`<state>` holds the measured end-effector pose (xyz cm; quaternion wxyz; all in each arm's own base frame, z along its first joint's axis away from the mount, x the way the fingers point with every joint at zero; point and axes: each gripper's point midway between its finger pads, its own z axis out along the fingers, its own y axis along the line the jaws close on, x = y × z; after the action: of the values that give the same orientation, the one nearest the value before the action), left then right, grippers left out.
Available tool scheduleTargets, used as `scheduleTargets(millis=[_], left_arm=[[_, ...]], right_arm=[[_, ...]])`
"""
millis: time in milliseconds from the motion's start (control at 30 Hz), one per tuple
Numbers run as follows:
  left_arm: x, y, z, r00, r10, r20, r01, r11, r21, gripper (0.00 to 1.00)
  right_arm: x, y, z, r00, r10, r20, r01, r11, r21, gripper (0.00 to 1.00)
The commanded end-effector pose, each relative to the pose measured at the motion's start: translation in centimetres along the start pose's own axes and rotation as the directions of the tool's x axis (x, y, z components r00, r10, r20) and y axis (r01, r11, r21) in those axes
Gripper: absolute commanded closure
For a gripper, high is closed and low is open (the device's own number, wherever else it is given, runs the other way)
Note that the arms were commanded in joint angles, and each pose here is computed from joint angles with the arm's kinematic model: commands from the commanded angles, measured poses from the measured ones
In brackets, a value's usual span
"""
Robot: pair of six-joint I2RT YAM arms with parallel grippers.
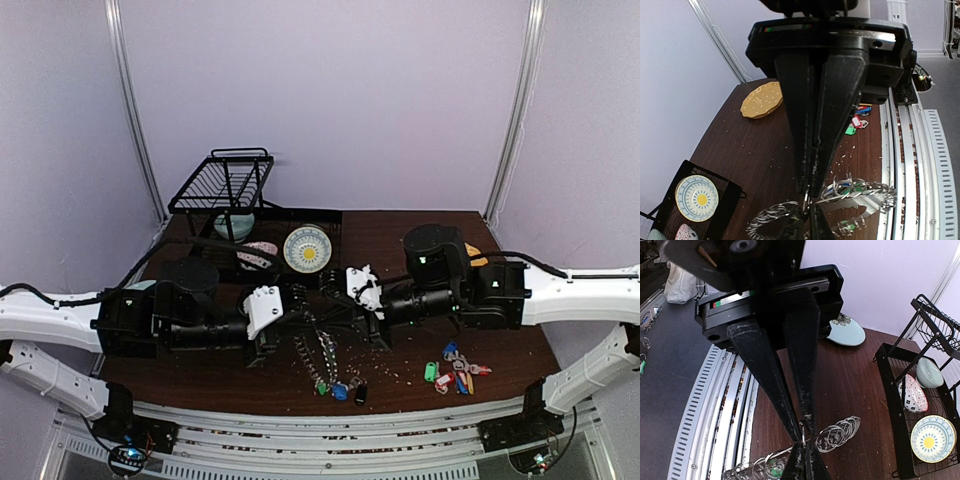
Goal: Put the keys on the keyring
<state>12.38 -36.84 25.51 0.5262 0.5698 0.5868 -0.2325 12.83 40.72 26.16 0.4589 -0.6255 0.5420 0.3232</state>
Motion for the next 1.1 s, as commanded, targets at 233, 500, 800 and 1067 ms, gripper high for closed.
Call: scheduleTargets(millis=[233, 500, 800, 1067], left_arm=[[-3.3, 1.1, -1.1, 0.992, 0.024, 0.126, -0.019, 0.999, -0.038, 1.00], [-2.4, 1.9, -1.8, 0.992, 0.025, 0.125, -0.013, 0.995, -0.096, 1.00], [-1.3, 3.0, -2.2, 0.992, -0.062, 0.110, 0.079, 0.984, -0.161, 1.00], [-0.4, 3.4, -3.0, 0.980, -0.165, 0.110, 0.183, 0.966, -0.183, 1.00]], right_arm=[[-2.1, -0.5, -0.9, 0.998, -0.033, 0.054, 0.032, 0.999, 0.030, 1.00], [-0.9, -5.0, -4.4, 0.968, 0.223, 0.117, -0.241, 0.956, 0.168, 0.65], [13.2, -6.9, -5.1, 0.668, 0.738, -0.098, -0.624, 0.626, 0.468, 0.60], [21.4, -2.6, -3.6, 0.340, 0.934, -0.112, -0.735, 0.338, 0.589, 0.62]])
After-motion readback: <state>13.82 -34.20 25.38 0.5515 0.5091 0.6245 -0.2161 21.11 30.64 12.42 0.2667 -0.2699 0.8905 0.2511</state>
